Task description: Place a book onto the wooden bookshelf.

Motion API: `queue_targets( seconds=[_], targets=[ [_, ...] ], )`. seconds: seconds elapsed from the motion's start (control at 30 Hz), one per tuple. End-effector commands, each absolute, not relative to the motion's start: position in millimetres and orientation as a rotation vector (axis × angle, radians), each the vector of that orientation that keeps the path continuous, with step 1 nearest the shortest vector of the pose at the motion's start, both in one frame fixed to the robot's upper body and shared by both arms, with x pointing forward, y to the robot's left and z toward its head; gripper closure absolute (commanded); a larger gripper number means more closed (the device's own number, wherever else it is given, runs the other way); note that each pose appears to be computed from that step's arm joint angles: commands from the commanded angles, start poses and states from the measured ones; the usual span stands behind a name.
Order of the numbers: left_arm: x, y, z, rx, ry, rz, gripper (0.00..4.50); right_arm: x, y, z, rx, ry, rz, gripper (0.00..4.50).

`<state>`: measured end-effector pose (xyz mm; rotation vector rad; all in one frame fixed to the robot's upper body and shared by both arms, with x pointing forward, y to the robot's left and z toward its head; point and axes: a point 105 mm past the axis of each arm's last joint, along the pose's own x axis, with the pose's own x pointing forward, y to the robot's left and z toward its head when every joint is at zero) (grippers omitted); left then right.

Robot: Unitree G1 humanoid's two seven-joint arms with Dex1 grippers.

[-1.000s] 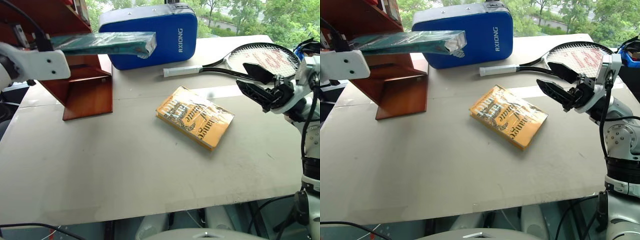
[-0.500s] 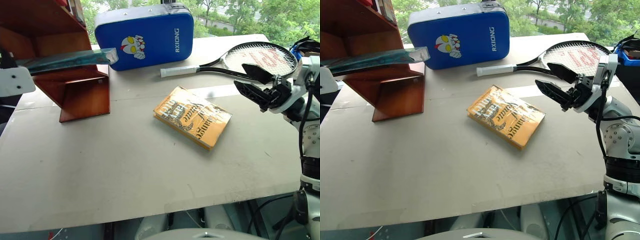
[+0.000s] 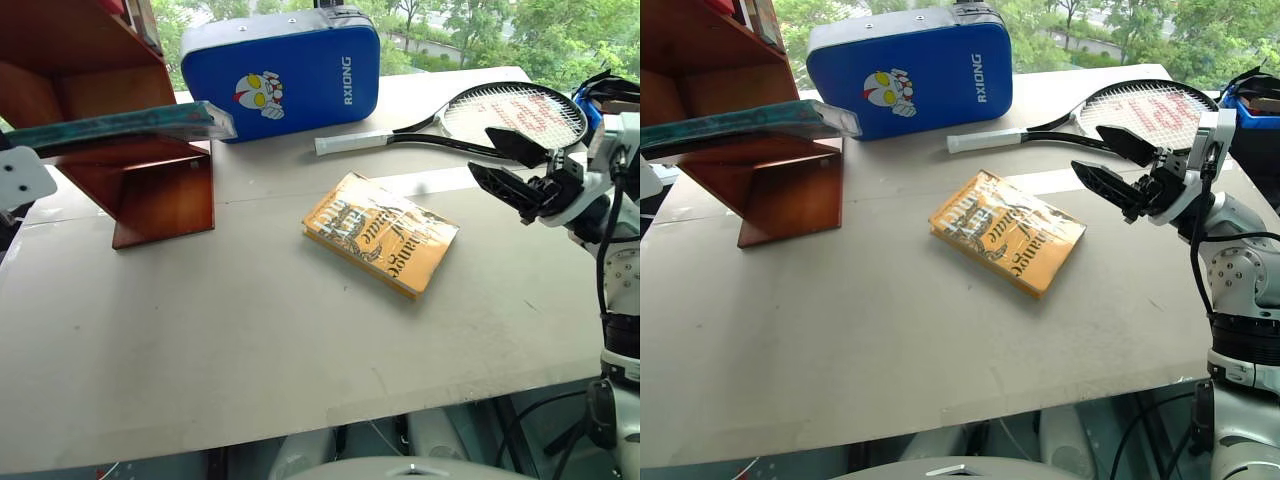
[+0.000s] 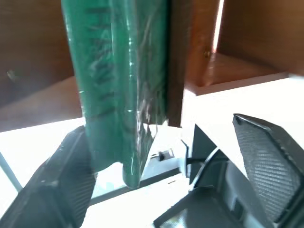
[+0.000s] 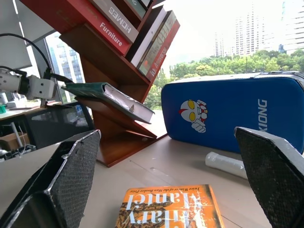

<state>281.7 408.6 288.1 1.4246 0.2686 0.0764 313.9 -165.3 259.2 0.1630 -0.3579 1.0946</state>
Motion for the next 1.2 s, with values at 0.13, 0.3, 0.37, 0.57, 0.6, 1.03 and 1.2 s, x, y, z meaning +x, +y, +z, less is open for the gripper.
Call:
queue_targets(
  seconds=[0.13, 0.3, 0.37, 0.57, 0.6, 1.03, 1.2],
  targets=[
    [263, 378, 298, 1.191, 0.081, 0.044, 0.08, 294, -170, 272, 0.225, -0.387, 1.202, 0.0],
    [250, 362, 313, 1.069, -0.057, 0.05, 0.08, 294, -173, 267, 0.234, -0.359, 1.206, 0.0],
    [246, 350, 322, 0.991, -0.14, 0.013, 0.08, 295, -175, 263, 0.236, -0.348, 1.198, 0.0],
    [238, 302, 293, 0.689, -0.116, -0.333, 0.08, 296, -183, 240, 0.23, -0.268, 1.158, 0.0],
    [234, 293, 279, 0.6, -0.072, -0.41, 0.08, 296, -186, 232, 0.227, -0.25, 1.141, 0.0],
    [230, 193, 81, 0.227, 0.24, -0.449, 0.08, 274, -238, 85, -0.154, 0.121, 0.822, 0.0],
    [221, 182, 62, 0.158, 0.237, -0.464, 0.08, 264, -248, 69, -0.209, 0.134, 0.767, 0.0]
  ],
)
